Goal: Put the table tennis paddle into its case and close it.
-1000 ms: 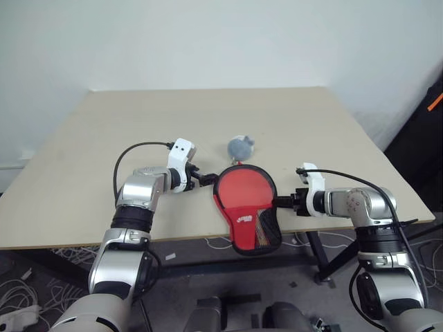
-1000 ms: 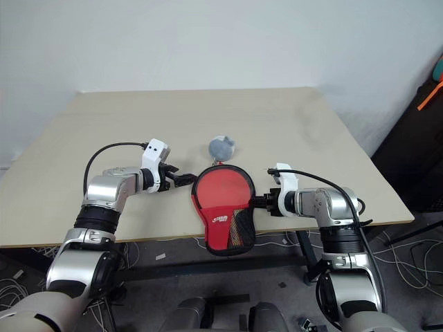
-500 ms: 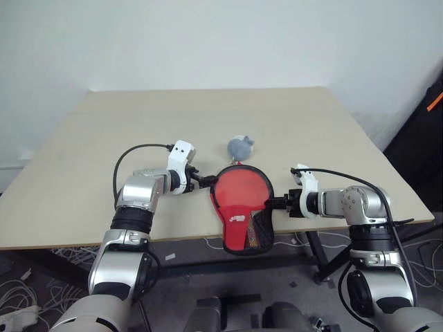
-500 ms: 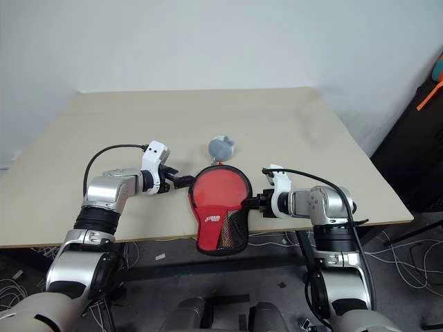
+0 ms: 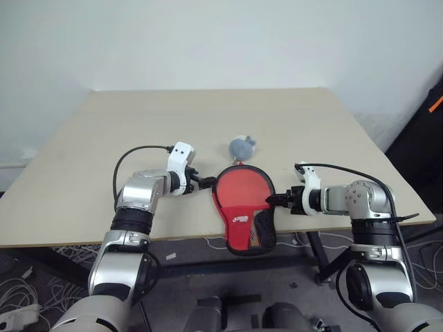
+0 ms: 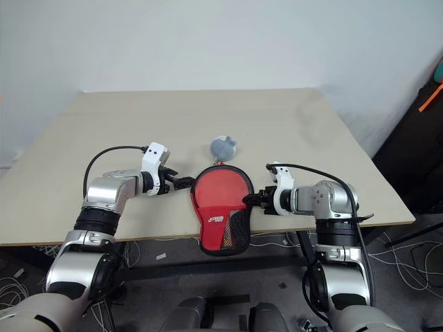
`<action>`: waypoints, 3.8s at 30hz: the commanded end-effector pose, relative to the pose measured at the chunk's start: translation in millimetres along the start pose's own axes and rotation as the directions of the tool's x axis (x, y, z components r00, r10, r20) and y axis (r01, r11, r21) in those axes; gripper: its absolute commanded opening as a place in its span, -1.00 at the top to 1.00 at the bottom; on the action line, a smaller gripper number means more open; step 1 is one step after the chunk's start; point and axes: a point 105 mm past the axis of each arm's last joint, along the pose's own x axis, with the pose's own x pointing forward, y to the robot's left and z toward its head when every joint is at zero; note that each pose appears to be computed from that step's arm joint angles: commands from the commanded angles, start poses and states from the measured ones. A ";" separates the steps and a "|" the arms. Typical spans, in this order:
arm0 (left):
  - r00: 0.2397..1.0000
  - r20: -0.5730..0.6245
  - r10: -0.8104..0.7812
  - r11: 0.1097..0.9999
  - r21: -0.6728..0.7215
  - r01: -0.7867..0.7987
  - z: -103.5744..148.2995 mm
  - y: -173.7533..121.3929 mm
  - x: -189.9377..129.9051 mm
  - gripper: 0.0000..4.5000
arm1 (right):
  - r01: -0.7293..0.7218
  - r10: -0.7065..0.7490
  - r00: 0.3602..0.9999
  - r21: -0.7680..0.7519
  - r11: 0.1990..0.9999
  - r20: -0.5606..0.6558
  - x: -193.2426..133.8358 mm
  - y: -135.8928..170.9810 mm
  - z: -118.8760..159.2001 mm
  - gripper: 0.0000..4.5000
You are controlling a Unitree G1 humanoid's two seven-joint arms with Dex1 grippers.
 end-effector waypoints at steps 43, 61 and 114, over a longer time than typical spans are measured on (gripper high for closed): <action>0.998 0.060 0.023 0.999 0.023 -0.024 20.4 4.4 -4.5 -1.00 | -0.190 0.175 0.971 -0.081 0.978 -0.165 3.3 47.2 -44.5 0.99; 0.998 0.056 0.017 1.000 0.023 -0.018 18.7 3.0 -3.9 -1.00 | -0.089 0.087 0.996 -0.187 0.978 -0.022 -1.9 33.2 -6.7 0.99; 0.970 -0.006 -0.243 0.958 0.157 0.241 -4.5 -67.4 5.8 -1.00 | -0.002 0.187 0.827 -0.329 0.944 0.530 -21.6 57.8 109.1 -0.09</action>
